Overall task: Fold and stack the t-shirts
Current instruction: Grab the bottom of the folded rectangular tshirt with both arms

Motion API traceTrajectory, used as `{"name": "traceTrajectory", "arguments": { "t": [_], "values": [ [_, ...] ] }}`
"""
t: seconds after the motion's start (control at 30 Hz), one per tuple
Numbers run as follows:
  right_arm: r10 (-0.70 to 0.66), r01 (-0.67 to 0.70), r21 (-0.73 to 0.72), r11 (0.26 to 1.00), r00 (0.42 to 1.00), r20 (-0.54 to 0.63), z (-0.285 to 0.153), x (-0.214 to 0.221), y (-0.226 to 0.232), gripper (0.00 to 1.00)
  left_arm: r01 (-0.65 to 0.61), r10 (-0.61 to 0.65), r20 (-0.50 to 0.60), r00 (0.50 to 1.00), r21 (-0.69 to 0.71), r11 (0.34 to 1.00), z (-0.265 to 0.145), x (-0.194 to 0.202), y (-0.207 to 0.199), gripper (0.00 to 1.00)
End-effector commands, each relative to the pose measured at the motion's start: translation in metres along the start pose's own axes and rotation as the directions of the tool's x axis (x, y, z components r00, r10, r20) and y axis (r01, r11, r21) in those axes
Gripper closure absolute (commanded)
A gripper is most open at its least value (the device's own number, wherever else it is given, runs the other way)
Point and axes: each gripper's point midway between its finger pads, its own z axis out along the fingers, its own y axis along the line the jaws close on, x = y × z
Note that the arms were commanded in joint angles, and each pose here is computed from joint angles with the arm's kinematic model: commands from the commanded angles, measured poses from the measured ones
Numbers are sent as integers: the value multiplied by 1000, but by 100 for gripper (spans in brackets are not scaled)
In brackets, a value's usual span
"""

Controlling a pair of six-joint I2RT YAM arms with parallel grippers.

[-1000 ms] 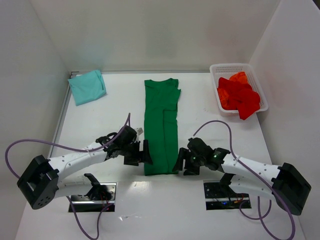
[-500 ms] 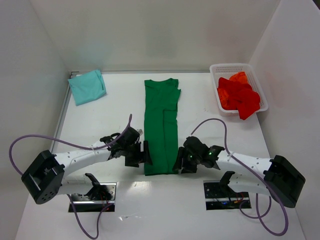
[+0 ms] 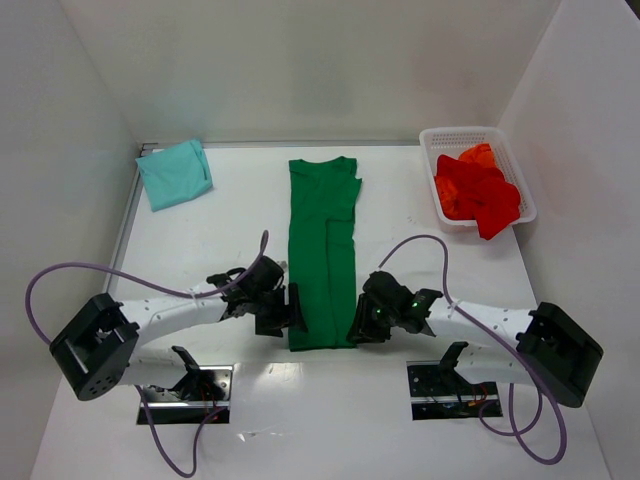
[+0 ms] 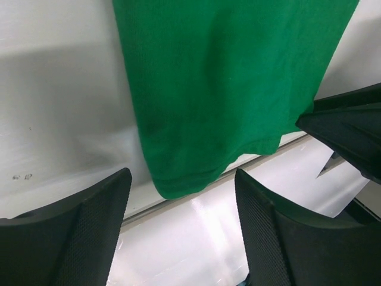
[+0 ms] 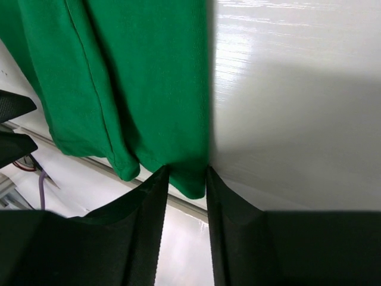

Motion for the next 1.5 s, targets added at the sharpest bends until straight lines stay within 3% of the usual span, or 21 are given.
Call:
{"name": "traceTrajectory", "arguments": {
  "t": [0.0,0.37,0.63,0.73,0.83,0.9,0.97,1.03,1.47],
  "values": [
    [-20,22,-52,998,999,36,-1,-10,20,64,58,-58,-2,998,-6,998,5,4,4,23],
    [-30,33,-60,998,999,41,0,-11,21,77,116,-117,-25,993,-56,992,14,22,13,29],
    [-31,33,-66,997,999,33,1,-9,21,86,149,-151,-19,988,-73,986,18,21,16,42],
    [-32,35,-74,997,999,38,1,-10,23,88,151,-153,-23,988,-81,985,20,22,17,54],
    [-40,43,-65,997,999,34,3,-9,20,95,151,-153,-23,988,-81,985,20,22,17,66],
    [-40,43,-65,997,999,34,3,-9,20,97,151,-152,-16,988,-84,985,19,20,16,76],
    [-38,40,-50,998,999,34,1,-9,17,100,151,-153,-16,988,-88,985,17,19,15,94],
    [-38,41,-50,998,998,46,-2,-10,16,100,149,-150,-1,989,-85,985,12,15,11,99],
    [-57,75,-88,993,979,193,-33,-57,61,100,-32,38,127,991,-43,999,-28,-36,-38,100]
  ]
}}
